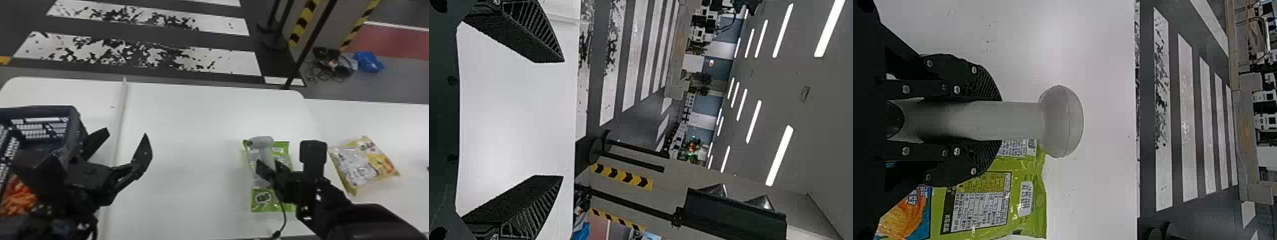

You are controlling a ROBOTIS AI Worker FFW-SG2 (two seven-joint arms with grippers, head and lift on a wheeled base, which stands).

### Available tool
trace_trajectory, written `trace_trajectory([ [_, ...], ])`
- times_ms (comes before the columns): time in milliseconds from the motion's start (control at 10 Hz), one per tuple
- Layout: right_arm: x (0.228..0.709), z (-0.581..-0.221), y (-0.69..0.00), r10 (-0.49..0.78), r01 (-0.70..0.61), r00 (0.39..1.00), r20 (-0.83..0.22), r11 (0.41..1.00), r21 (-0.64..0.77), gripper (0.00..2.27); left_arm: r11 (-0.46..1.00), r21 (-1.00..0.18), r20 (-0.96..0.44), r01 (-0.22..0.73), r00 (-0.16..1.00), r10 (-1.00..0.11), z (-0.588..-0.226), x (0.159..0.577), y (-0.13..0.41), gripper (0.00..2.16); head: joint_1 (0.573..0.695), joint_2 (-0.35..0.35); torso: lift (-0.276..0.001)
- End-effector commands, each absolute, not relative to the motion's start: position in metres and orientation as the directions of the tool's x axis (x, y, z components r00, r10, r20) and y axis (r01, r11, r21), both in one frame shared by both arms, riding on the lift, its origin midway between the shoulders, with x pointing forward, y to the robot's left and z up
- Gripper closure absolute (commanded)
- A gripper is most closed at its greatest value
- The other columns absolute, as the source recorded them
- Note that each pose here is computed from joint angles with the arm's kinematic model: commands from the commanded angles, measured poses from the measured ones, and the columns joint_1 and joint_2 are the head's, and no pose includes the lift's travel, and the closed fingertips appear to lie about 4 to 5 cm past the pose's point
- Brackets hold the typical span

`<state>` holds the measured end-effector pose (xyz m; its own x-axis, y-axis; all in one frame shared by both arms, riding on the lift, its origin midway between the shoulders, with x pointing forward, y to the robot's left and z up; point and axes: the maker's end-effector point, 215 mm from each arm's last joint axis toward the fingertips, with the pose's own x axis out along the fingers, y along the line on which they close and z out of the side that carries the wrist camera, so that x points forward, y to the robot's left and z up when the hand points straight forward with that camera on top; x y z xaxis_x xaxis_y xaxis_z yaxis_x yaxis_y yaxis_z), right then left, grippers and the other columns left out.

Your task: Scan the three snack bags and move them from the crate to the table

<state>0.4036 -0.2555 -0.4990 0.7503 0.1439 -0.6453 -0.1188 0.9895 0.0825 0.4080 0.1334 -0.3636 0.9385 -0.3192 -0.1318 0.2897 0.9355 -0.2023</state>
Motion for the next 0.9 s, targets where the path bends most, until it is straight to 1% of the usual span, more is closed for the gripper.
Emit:
trace_trajectory([
  [0, 0.408, -0.507, -0.259, 0.132, -0.116, 0.743, -0.656, 0.991, 0.068, 2.24, 0.935, -0.197, -0.095, 0.296, 0.943, -0.319, -0.357, 0.410, 0.134, 0.03, 0.695, -0.169, -0.062],
  [300, 0.410, -0.521, -0.254, 0.136, -0.131, 0.722, -0.678, 0.990, 0.058, 2.24, 0.945, -0.182, -0.125, 0.272, 0.947, -0.297, -0.368, 0.411, 0.138, 0.03, 0.695, -0.166, -0.062],
  [500, 0.408, -0.527, -0.251, 0.135, -0.136, 0.703, -0.698, 0.989, 0.054, 2.24, 0.951, -0.172, -0.129, 0.257, 0.951, -0.281, -0.369, 0.412, 0.142, 0.03, 0.695, -0.155, -0.062],
  [700, 0.406, -0.527, -0.250, 0.142, -0.135, 0.697, -0.703, 0.989, 0.065, 2.24, 0.950, -0.175, -0.127, 0.260, 0.951, -0.283, -0.367, 0.413, 0.140, 0.03, 0.695, -0.151, -0.062],
  [800, 0.403, -0.516, -0.252, 0.149, -0.128, 0.709, -0.689, 0.988, 0.081, 2.24, 0.949, -0.176, -0.130, 0.262, 0.949, -0.286, -0.367, 0.413, 0.139, 0.03, 0.695, -0.152, -0.062],
])
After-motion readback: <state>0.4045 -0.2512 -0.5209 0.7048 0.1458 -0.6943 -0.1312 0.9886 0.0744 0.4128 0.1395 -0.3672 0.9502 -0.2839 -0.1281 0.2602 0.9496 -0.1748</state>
